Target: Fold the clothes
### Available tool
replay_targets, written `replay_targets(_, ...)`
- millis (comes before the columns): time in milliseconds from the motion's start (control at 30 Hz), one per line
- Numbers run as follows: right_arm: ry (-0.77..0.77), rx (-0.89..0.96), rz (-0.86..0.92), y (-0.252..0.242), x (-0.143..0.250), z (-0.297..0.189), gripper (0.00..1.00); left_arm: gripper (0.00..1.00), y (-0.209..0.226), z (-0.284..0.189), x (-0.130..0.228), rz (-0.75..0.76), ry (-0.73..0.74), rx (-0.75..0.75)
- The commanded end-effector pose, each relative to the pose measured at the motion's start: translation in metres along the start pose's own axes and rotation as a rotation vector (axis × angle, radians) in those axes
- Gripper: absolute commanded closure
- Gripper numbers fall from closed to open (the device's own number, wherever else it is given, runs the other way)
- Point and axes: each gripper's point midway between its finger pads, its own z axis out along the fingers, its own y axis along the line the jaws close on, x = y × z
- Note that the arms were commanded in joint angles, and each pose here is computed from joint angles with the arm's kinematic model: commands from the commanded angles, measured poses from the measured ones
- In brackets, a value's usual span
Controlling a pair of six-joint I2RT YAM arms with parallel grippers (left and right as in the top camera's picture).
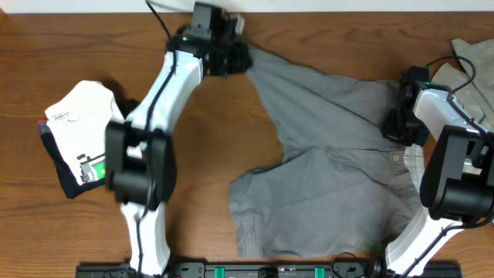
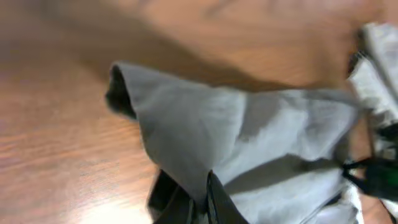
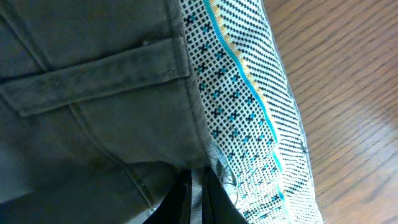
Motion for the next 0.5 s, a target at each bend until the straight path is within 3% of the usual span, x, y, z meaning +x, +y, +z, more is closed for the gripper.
replay_targets(0, 0.174, 0.029, -0.019, -0.002, 0.045, 0.041, 0.92, 0.94, 0.001, -0.049, -0.031, 0.057, -0.164, -0.219)
replay_targets(167, 0.178, 0.031, -0.021, -0.002, 0.046, 0.041, 0.92, 0.94, -0.012, -0.052, -0.02, 0.091, -0.156, -0.29)
replay_targets(467, 0.184, 0.033, -0.023, -0.003, 0.047, 0.041, 0.93, 0.94, 0.011, -0.043, -0.001, 0.086, -0.09, -0.424)
